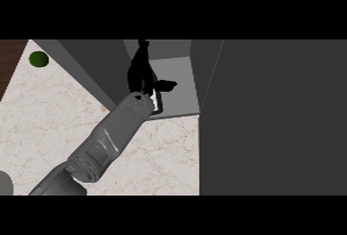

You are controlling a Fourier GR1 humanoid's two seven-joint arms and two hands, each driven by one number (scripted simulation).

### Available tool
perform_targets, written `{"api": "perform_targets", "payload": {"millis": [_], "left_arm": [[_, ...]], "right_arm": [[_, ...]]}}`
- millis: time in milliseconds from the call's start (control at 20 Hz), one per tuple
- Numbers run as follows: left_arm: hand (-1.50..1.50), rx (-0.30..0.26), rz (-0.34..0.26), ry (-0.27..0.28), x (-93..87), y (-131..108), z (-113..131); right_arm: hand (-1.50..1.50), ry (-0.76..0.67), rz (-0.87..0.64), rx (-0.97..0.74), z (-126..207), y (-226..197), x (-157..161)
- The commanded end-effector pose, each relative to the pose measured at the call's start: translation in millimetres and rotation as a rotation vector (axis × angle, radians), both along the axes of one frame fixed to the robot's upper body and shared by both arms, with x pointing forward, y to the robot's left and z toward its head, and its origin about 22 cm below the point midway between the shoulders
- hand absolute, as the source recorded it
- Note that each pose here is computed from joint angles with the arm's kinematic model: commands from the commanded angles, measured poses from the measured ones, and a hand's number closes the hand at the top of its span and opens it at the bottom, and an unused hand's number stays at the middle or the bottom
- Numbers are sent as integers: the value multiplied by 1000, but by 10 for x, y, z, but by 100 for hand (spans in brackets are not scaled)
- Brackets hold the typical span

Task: Pick up the wine, place it into the cabinet and close the cabinet

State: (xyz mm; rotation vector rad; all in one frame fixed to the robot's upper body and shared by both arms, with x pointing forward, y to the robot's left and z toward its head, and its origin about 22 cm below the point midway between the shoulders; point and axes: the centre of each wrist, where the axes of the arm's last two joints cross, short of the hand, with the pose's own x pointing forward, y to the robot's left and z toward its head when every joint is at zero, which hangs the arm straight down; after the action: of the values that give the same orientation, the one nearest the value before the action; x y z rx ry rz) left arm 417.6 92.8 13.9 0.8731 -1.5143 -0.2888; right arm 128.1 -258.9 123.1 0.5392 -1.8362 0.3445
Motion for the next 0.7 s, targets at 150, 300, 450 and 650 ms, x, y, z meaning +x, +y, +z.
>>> {"api": "perform_targets", "payload": {"millis": [150, 300, 450, 650], "left_arm": [[-150, -125, -43, -97, -33, -78, 52], [-150, -170, -55, -158, -48, -77, 59], [-150, -238, -46, -192, -68, -102, 92], [-150, -302, -38, -248, -155, -22, -27]], "right_arm": [[-150, -18, 19, 29, 169, 63, -147], [-150, 12, -4, 42, 150, 87, -232], [-150, -26, -3, 30, 166, 94, -147], [-150, -26, -36, 30, 220, 64, -183]]}}
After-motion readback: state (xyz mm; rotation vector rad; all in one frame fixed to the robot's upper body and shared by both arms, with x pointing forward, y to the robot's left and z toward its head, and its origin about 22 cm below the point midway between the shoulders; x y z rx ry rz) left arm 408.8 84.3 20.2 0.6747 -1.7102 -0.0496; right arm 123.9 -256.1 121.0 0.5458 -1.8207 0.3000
